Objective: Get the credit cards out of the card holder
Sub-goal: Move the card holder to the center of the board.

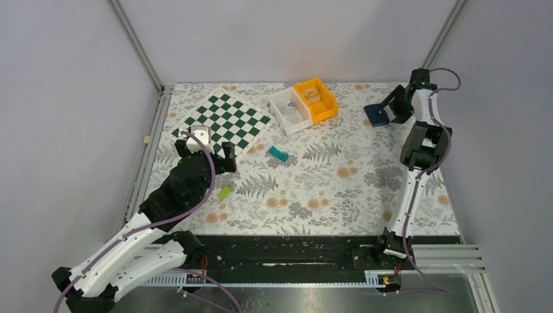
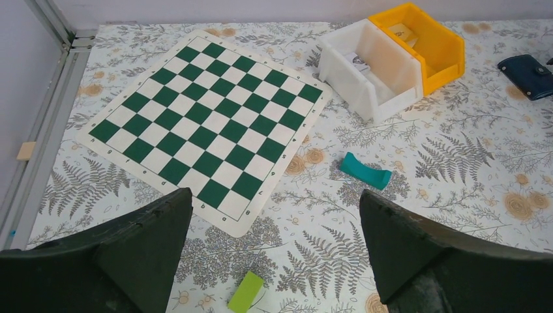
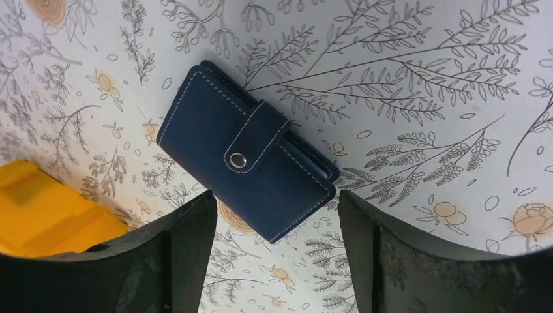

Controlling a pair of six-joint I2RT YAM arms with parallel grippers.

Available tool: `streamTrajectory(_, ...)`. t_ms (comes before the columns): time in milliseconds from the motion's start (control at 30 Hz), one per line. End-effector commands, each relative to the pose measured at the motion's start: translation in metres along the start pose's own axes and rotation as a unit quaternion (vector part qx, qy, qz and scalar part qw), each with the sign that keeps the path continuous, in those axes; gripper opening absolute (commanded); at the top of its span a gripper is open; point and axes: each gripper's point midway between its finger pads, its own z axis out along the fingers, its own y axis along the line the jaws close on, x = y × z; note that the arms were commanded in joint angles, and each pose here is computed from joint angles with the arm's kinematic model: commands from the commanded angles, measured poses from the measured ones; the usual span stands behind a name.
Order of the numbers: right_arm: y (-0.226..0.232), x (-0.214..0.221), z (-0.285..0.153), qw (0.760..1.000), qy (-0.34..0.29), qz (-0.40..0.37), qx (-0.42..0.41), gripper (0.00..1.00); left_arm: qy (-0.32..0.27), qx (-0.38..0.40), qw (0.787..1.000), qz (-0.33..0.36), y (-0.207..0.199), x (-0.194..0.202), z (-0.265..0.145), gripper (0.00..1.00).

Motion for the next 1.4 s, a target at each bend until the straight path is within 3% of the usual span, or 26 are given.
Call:
streamTrajectory(0,0.012,0.003,0.005,0.997,0.016,0.071,-0.033,0.74,-0.026,-0.014,1.0,-0.009,0.003,-0.016,0.0,0.99)
streamTrajectory(233,0.012,0.006,0.014,0.992,0.012,0.121,-0.035,0.73,-0.027,-0.019,0.999,-0.007,0.005,-0.016,0.001,0.99)
streamTrajectory(433,0.014,0.009,0.022,0.987,0.018,0.153,-0.045,0.65,-0.026,-0.022,0.999,-0.005,0.005,-0.015,0.002,0.99)
streamTrajectory(600,0.015,0.012,0.023,0.984,0.01,0.168,-0.055,0.27,-0.026,-0.023,0.999,-0.004,0.005,-0.016,0.003,0.99)
streamTrajectory(767,0.012,0.011,0.001,0.988,-0.01,0.147,-0.056,0.0,-0.026,-0.019,0.999,-0.007,0.004,-0.016,0.001,0.99)
streamTrajectory(1033,-0.001,0.036,-0.05,0.991,-0.031,0.124,-0.045,0.0,-0.029,0.007,0.999,-0.019,-0.001,-0.017,-0.004,0.99)
streamTrajectory(1367,-0.036,0.142,-0.107,0.995,-0.011,0.095,-0.028,0.0,-0.035,0.031,0.998,-0.042,-0.002,-0.018,-0.016,0.99)
